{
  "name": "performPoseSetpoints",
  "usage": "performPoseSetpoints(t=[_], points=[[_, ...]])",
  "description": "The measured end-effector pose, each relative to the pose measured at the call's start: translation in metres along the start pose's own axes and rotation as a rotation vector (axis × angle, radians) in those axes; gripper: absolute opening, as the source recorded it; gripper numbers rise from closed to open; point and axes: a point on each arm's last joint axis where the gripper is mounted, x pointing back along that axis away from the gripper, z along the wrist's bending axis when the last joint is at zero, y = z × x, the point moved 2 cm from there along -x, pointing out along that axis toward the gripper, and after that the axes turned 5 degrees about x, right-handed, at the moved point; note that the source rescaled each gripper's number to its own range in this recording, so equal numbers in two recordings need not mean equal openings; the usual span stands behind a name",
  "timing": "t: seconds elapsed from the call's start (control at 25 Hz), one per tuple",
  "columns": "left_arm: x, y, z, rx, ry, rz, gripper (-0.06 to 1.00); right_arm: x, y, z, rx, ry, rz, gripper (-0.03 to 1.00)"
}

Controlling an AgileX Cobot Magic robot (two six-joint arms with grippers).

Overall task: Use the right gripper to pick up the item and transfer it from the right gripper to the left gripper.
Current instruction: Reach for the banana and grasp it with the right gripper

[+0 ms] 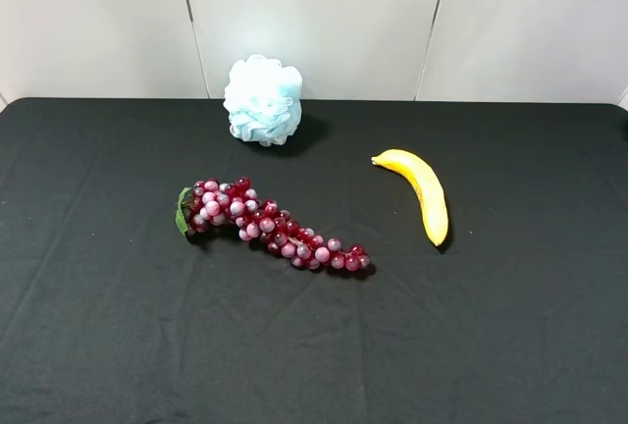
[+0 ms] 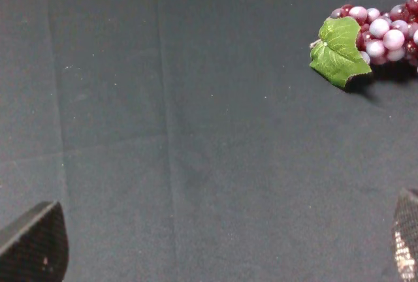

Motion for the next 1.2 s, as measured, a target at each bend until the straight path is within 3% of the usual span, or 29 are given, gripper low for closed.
performPoseSetpoints(t=[0.36,0.56,1.2], points=[[0.0,0.0,0.0,0.0,0.0,0.0,0.98,-0.068,0.022,0.05,0.144,0.143,0.208,1.0],[0.0,0.0,0.0,0.0,0.0,0.0,0.98,-0.102,0.029,0.071,0.118,0.149,0.313,1.0],[0.0,0.0,0.0,0.0,0.0,0.0,0.98,-0.195,0.036,0.09,0.056,0.148,0.361,1.0]])
